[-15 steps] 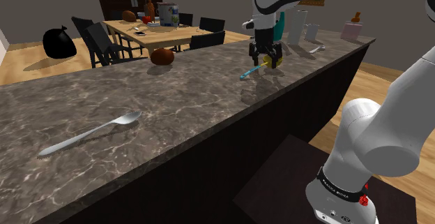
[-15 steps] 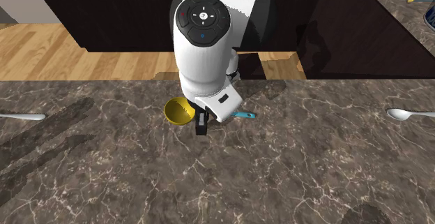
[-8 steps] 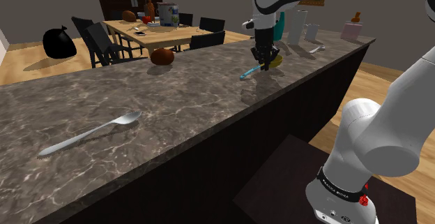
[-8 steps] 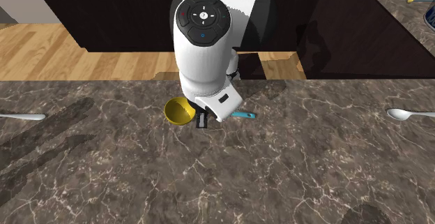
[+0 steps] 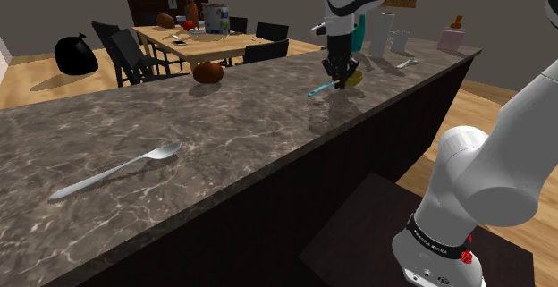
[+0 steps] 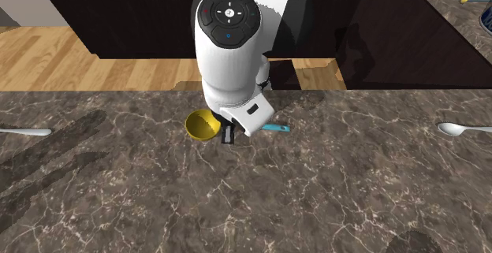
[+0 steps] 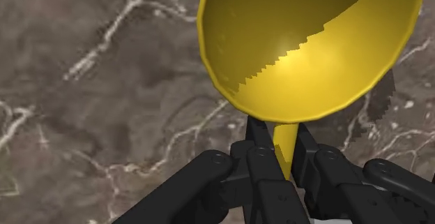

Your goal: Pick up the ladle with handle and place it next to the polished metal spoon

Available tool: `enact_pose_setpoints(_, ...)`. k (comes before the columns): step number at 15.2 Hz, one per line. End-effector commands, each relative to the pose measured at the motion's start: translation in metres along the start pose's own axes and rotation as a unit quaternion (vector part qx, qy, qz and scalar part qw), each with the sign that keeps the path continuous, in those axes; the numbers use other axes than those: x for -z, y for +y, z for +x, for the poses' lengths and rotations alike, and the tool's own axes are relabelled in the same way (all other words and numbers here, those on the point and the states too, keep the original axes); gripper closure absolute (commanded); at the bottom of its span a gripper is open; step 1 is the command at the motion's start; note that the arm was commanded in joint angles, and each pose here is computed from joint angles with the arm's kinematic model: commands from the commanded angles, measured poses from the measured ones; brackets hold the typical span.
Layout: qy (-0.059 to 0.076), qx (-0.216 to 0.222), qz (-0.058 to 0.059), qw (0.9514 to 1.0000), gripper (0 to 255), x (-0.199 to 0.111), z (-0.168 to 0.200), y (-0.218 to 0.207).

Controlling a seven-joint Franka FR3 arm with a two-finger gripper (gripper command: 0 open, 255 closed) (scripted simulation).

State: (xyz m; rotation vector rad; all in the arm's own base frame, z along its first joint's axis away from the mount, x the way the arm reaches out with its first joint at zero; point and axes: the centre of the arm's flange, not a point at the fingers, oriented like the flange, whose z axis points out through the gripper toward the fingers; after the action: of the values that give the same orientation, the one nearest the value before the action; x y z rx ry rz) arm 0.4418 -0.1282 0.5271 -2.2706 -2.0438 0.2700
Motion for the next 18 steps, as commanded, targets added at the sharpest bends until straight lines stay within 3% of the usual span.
enact_pose_setpoints(1,0.0,0.0,0.0,1.0,255,0.01,-0.001,-0.002)
enact_pose_setpoints(18,0.0,0.0,0.0,1.0,255,0.098,-0.008,-0.017)
